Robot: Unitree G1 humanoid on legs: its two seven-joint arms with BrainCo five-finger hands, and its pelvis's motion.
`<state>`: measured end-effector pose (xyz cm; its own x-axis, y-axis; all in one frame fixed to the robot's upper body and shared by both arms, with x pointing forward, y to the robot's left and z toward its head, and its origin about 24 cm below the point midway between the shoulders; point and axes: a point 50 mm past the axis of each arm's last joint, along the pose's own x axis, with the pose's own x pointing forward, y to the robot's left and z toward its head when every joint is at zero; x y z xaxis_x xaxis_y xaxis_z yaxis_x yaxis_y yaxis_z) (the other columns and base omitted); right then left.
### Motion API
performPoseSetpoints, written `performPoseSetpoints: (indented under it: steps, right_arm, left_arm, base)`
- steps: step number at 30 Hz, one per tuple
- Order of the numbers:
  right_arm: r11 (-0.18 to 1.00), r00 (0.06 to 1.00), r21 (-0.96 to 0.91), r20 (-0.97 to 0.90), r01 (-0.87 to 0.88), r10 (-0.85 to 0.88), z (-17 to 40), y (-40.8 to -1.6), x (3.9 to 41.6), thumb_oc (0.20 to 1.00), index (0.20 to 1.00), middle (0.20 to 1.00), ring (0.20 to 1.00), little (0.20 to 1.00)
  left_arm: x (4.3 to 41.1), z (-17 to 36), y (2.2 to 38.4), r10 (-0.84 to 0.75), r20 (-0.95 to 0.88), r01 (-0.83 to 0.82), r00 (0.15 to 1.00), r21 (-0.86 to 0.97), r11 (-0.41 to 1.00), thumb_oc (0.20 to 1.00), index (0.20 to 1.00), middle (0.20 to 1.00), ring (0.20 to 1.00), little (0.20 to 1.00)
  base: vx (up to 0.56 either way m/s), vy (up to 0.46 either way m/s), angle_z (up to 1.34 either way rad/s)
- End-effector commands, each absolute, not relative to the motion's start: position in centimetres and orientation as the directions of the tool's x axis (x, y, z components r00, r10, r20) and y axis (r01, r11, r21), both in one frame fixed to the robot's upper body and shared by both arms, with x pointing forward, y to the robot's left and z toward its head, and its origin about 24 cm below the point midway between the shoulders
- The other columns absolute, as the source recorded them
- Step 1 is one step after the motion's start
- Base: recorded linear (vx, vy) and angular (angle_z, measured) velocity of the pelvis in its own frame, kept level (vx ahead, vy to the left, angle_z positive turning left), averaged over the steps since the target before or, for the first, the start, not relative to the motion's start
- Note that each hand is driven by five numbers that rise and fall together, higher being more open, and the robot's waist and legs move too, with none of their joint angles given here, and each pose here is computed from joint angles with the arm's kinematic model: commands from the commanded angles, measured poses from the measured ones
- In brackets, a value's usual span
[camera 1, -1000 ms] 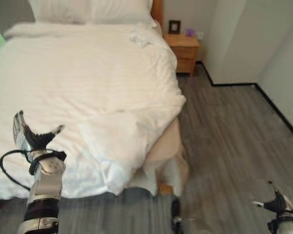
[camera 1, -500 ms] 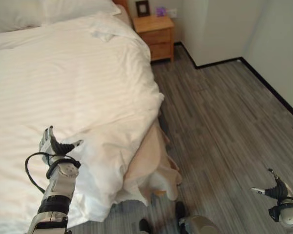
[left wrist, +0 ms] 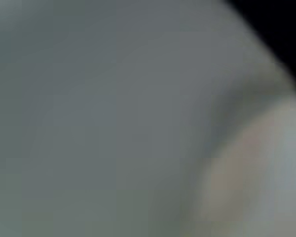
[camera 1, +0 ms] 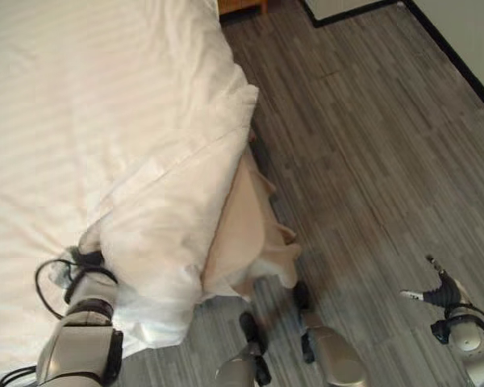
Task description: Making the bed.
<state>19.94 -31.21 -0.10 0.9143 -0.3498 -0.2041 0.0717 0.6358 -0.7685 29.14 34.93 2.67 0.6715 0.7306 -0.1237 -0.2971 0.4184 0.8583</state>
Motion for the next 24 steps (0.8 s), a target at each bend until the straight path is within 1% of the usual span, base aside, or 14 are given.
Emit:
performPoseSetpoints:
  steps: [1,3,5,7,10,12,13,14,15,18,20,22,23,24]
  right_arm:
    - [0.633,0.941,-0.763,-0.101,0.134,-0.321,1.6,-30.4,21.0,1.0,1.0,1.0,1.0,1.0]
    - [0.634,0.939,-0.76,-0.099,0.143,-0.331,1.5,-30.1,21.0,1.0,1.0,1.0,1.0,1.0]
    - [0.639,0.923,-0.754,-0.123,0.152,-0.366,0.9,-30.8,21.0,1.0,1.0,1.0,1.0,1.0]
    - [0.654,0.91,-0.74,-0.149,0.156,-0.386,0.2,-30.9,20.8,1.0,1.0,1.0,1.0,1.0]
    - [0.667,0.893,-0.73,-0.191,0.149,-0.408,-0.9,-30.8,20.1,1.0,1.0,1.0,1.0,1.0]
    - [0.671,0.883,-0.729,-0.218,0.135,-0.415,-1.6,-30.7,19.8,1.0,1.0,1.0,1.0,1.0]
    - [0.673,0.877,-0.728,-0.231,0.132,-0.422,-1.9,-30.7,19.6,1.0,1.0,1.0,1.0,1.0]
    - [0.675,0.861,-0.727,-0.259,0.125,-0.438,-2.6,-30.8,19.2,1.0,1.0,1.0,1.0,1.0]
    - [0.673,0.847,-0.73,-0.283,0.114,-0.45,-3.2,-30.8,18.8,1.0,1.0,1.0,1.0,1.0]
    - [0.622,0.792,-0.778,-0.326,0.085,-0.516,-4.8,-31.3,17.2,1.0,1.0,1.0,1.0,1.0]
    - [0.616,0.744,-0.784,-0.369,0.072,-0.557,-6.0,-31.3,16.1,1.0,1.0,1.0,1.0,1.0]
    - [0.597,0.72,-0.8,-0.379,0.061,-0.581,-6.5,-31.5,15.6,1.0,1.0,1.0,1.0,1.0]
    - [0.557,0.727,-0.829,-0.351,0.052,-0.591,-6.4,-31.4,16.2,1.0,1.0,1.0,1.0,1.0]
    - [0.538,0.72,-0.843,-0.357,0.026,-0.595,-6.6,-31.4,16.0,1.0,1.0,1.0,1.0,1.0]
  left_arm:
    - [33.3,3.0,24.5,0.394,-0.077,-0.224,0.916,0.716,0.661,0.2,0.2,0.2,0.2,0.2]
    - [33.7,4.0,19.7,0.237,-0.013,-0.173,0.971,0.644,0.745,0.2,0.2,0.2,0.2,0.2]
    - [33.5,5.3,15.7,0.067,0.046,-0.082,0.997,0.616,0.784,0.2,0.2,0.2,0.2,0.2]
    - [33.2,6.5,12.3,-0.075,0.094,0.003,0.993,0.604,0.797,0.2,0.2,0.2,0.2,0.2]
    - [32.8,8.4,8.2,-0.24,0.157,0.107,0.958,0.581,0.807,0.2,0.2,0.2,0.2,0.2]
    - [32.3,8.5,6.0,-0.316,0.147,0.184,0.937,0.559,0.808,0.2,0.2,0.2,0.2,0.2]
    - [32.1,8.3,5.0,-0.35,0.137,0.225,0.927,0.545,0.808,0.354,0.354,0.354,0.354,0.354]
    - [31.6,7.7,3.5,-0.4,0.103,0.29,0.911,0.53,0.797,0.555,0.555,0.555,0.555,0.555]
    - [31.1,7.0,2.3,-0.44,0.068,0.344,0.895,0.522,0.781,1.0,1.0,1.0,1.0,1.0]
    - [28.9,4.4,-1.0,-0.553,-0.05,0.51,0.832,0.46,0.727,1.0,1.0,1.0,1.0,1.0]
    - [26.9,2.0,-3.1,-0.619,-0.17,0.638,0.767,0.316,0.703,1.0,1.0,1.0,1.0,1.0]
    - [25.5,0.6,-4.4,-0.647,-0.235,0.688,0.725,0.21,0.695,1.0,1.0,1.0,1.0,1.0]
    - [24.2,-0.7,-4.9,-0.681,-0.292,0.739,0.671,0.191,0.646,1.0,1.0,1.0,1.0,1.0]
    - [22.9,-1.4,-5.3,-0.708,-0.31,0.769,0.634,0.161,0.618,1.0,1.0,1.0,1.0,1.0]
  base:
    - [0.03,0.048,0.11]
    - [0.04,0.052,0.08]
    - [0.01,0.031,0.06]
    - [0.01,0.035,-0.01]
    - [0.0,0.044,-0.09]
    - [0.0,0.048,-0.21]
    - [-0.01,0.053,-0.23]
    - [0.01,0.053,-0.28]
    - [0.01,0.049,-0.29]
    - [-0.02,0.023,-0.29]
    - [-0.07,0.012,-0.35]
    - [-0.05,0.026,-0.26]
    - [-0.03,0.018,-0.48]
    - [-0.02,0.015,-0.53]
